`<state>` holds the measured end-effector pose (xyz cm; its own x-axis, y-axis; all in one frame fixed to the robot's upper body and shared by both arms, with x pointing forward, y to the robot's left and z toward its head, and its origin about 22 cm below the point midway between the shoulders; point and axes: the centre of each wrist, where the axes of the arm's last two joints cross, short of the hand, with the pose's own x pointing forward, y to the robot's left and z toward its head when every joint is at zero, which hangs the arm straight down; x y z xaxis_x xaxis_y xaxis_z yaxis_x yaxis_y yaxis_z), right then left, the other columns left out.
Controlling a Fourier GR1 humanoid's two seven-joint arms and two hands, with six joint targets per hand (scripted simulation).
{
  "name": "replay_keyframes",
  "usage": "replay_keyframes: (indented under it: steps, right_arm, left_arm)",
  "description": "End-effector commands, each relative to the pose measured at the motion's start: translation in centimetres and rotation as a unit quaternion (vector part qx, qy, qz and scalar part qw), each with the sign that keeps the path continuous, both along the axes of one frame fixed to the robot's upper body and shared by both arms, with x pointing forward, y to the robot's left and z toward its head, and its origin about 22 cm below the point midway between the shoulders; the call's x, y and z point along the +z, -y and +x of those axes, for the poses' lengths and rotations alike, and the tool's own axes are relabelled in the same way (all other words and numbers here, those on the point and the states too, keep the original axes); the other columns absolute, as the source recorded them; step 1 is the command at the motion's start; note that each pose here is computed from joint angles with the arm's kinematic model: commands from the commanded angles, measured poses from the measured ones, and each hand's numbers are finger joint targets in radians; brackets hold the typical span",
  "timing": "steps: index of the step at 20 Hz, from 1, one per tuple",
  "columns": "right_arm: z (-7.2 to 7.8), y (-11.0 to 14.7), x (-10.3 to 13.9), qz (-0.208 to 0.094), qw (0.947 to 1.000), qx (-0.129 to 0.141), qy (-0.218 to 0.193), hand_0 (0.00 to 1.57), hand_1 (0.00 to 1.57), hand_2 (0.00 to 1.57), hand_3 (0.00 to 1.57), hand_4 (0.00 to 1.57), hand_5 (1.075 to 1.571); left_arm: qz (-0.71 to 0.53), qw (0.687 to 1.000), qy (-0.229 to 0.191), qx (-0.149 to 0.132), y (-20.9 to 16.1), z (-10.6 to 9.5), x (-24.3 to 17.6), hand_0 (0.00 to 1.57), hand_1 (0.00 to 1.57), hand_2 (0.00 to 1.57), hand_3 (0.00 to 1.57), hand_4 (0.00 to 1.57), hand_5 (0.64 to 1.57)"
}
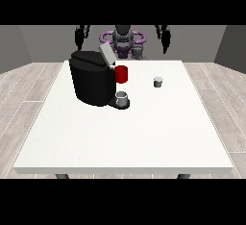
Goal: Insert the coffee pod into the coffee machine and close the lid
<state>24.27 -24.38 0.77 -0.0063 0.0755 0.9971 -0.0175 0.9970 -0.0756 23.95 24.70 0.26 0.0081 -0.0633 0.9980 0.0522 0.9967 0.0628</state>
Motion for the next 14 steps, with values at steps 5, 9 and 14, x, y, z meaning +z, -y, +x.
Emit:
replay_keyframes:
  steps: [5,9,14]
  right_arm:
    - [-1.1,2.4,-1.5,-0.012,0.9994,-0.002,-0.031,0.0,0.0,0.0,0.0,0.13,1.571]
    - [0.3,-0.5,0.7,0.036,0.9949,-0.075,0.057,0.0,0.0,0.0,0.0,0.09,1.571]
    - [0.5,-2.3,1.2,0.034,0.9952,-0.056,0.072,0.0,0.0,0.0,0.0,0.27,1.571]
  left_arm:
    - [0.023,0.998,0.061,-0.019,-1.1,0.5,0.3,0.0,0.0,0.0,0.0,0.0,1.571]
    - [0.116,0.991,0.072,-0.001,-6.3,1.0,0.1,0.0,0.0,0.0,0.0,0.0,1.571]
    - [0.115,0.993,0.021,0.001,-8.7,4.8,2.9,0.0,0.0,0.0,0.0,0.0,1.571]
